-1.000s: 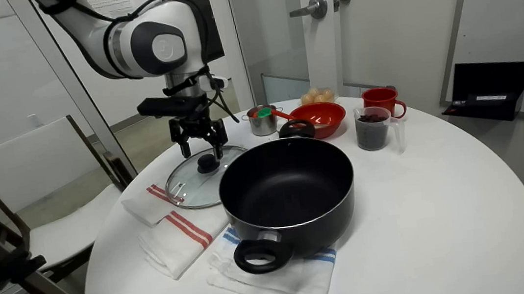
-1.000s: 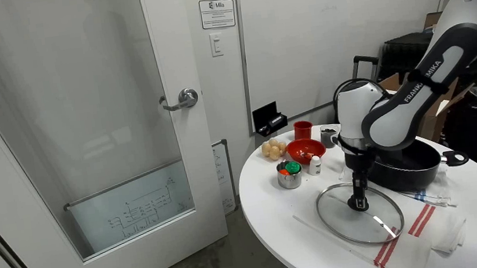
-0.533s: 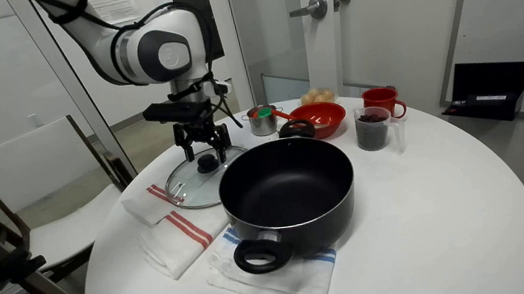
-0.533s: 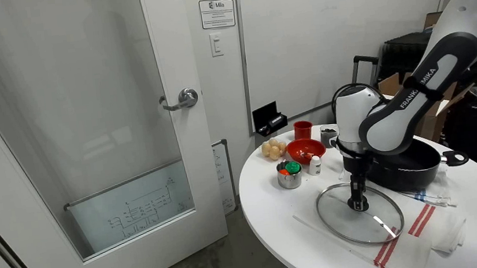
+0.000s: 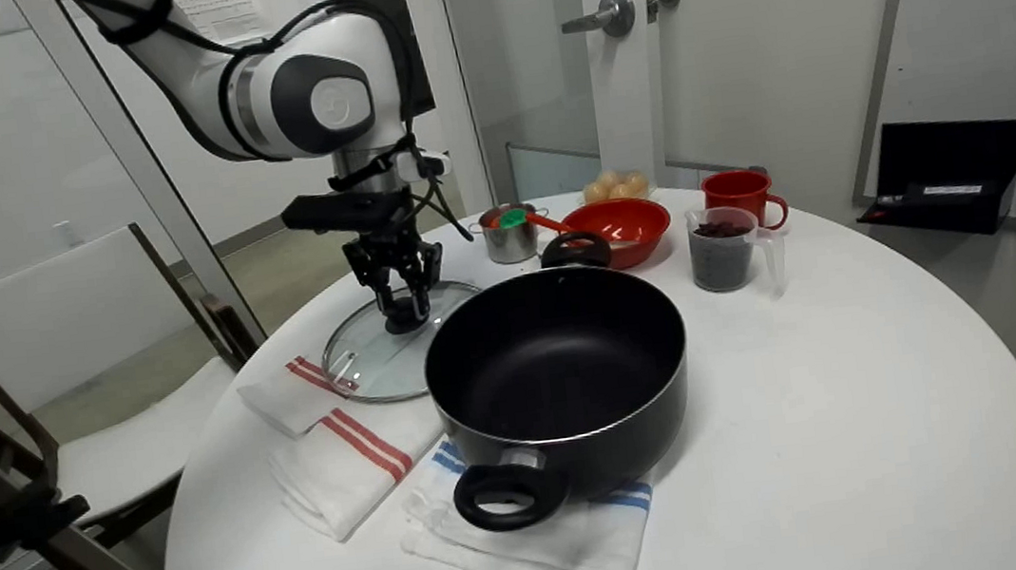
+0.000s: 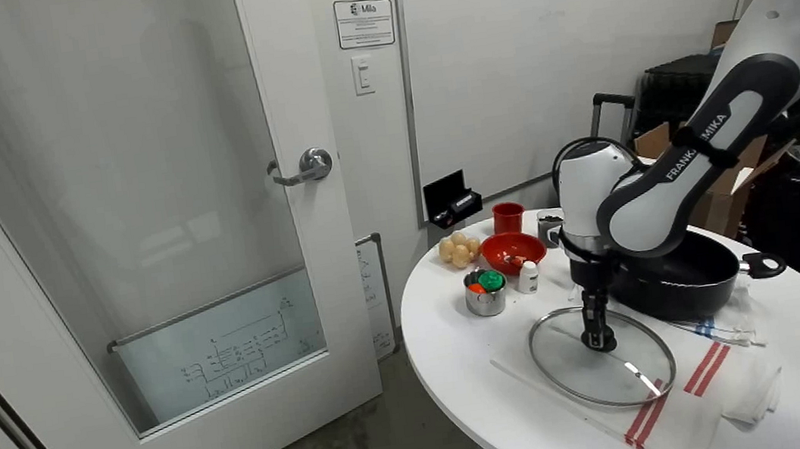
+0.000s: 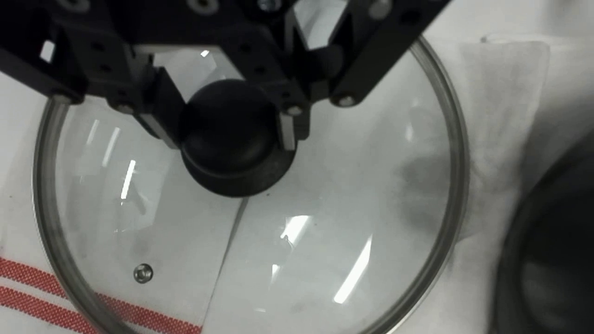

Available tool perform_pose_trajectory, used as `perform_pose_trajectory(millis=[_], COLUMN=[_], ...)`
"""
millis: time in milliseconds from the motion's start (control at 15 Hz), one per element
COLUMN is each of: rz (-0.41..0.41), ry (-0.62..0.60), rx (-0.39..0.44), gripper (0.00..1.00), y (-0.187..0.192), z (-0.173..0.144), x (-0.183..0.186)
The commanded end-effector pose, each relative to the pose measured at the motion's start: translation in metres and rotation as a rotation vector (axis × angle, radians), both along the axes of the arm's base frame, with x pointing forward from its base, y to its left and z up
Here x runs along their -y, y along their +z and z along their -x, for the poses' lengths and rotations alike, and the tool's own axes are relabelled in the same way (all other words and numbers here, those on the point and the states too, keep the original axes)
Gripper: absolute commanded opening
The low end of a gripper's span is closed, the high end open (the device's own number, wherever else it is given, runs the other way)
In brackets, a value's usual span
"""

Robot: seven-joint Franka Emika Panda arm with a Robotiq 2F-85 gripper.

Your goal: Put the glass lid on the black pot

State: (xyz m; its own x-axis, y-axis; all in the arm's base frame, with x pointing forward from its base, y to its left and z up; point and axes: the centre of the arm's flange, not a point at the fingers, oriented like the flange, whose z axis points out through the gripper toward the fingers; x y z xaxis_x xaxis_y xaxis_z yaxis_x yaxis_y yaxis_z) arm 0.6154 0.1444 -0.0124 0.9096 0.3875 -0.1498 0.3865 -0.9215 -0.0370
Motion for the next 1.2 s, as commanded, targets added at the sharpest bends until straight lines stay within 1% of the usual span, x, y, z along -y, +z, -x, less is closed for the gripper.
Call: perform_pose_trajectory(millis=[0, 133, 400, 800, 933, 1133], rz=[0.012, 0.008, 0.016, 0.034, 0.046, 0.062], ry=[-0.006, -0.008, 0.005, 0.029, 0.016, -0.03], rx=[0.016, 0.019, 0.026, 0.068, 0.082, 0.097], gripper=[0.26, 0.26, 0.26, 0.26, 0.26, 0.26], y=[-0.002, 0.007, 0.039, 0.1, 0.121, 0.148], z=[-0.006, -0.005, -0.001, -0.004, -0.009, -0.018], x=[-0.001, -0.003, -0.016, -0.031, -0.025, -0.002])
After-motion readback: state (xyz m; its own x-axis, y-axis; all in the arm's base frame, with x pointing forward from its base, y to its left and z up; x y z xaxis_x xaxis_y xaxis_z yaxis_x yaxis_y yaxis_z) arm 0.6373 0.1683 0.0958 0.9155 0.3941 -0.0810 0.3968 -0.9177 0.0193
